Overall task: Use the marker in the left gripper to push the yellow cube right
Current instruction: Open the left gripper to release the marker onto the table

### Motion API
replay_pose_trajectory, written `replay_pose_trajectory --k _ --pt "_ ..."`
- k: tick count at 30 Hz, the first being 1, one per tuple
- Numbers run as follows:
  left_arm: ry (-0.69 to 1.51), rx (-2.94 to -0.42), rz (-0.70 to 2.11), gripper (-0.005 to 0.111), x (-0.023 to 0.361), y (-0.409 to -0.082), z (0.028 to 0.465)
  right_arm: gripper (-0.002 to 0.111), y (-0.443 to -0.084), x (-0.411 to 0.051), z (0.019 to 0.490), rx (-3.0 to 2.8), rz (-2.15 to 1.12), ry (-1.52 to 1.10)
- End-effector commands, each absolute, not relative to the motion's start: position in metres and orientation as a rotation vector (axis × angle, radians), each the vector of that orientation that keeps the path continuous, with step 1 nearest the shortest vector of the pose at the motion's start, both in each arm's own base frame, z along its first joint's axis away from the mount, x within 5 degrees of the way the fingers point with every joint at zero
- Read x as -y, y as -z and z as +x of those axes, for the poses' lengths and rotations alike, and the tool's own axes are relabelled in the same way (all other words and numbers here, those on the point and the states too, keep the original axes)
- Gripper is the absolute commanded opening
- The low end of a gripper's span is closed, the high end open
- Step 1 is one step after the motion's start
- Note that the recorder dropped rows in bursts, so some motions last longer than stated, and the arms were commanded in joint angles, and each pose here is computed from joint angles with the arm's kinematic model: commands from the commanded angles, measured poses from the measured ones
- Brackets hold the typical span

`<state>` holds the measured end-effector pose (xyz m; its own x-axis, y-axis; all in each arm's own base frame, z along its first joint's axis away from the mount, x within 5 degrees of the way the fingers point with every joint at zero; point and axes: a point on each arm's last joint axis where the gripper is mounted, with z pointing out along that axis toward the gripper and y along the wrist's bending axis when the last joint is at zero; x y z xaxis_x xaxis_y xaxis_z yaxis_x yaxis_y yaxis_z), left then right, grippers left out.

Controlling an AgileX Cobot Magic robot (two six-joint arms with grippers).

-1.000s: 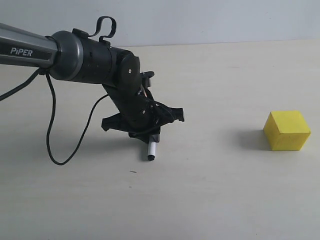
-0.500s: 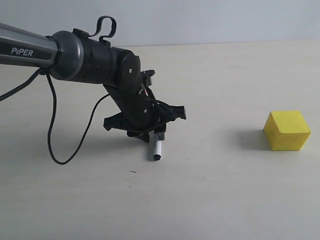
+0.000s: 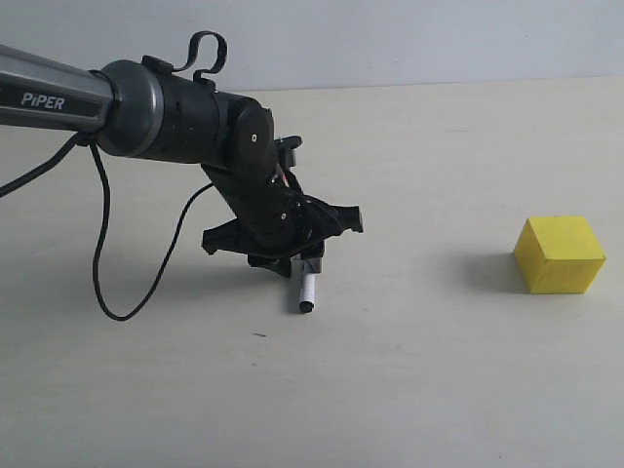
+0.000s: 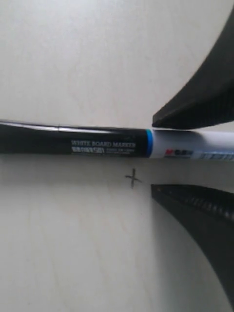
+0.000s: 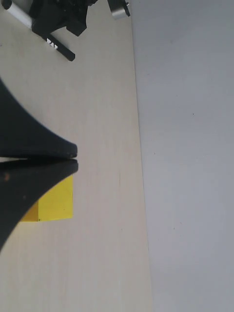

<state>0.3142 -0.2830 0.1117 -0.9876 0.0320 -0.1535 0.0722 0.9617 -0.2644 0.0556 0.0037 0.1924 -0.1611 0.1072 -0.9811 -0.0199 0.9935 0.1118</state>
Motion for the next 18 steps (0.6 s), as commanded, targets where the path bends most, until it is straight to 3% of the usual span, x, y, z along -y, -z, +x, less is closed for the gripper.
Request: replay_pose_trajectory --k 1,18 --pt "0.405 -2.956 0.078 0.039 0.2825 -0.1108 0.3147 0.0 -0.1914 -0.0034 0.0553 -1.724 0.064 -0.105" --pt "0.408 -2.929 0.079 0.039 0.2841 -0.1183 0.3195 0.0 -0.1914 -0.0034 0.0553 -1.724 0.064 -0.105"
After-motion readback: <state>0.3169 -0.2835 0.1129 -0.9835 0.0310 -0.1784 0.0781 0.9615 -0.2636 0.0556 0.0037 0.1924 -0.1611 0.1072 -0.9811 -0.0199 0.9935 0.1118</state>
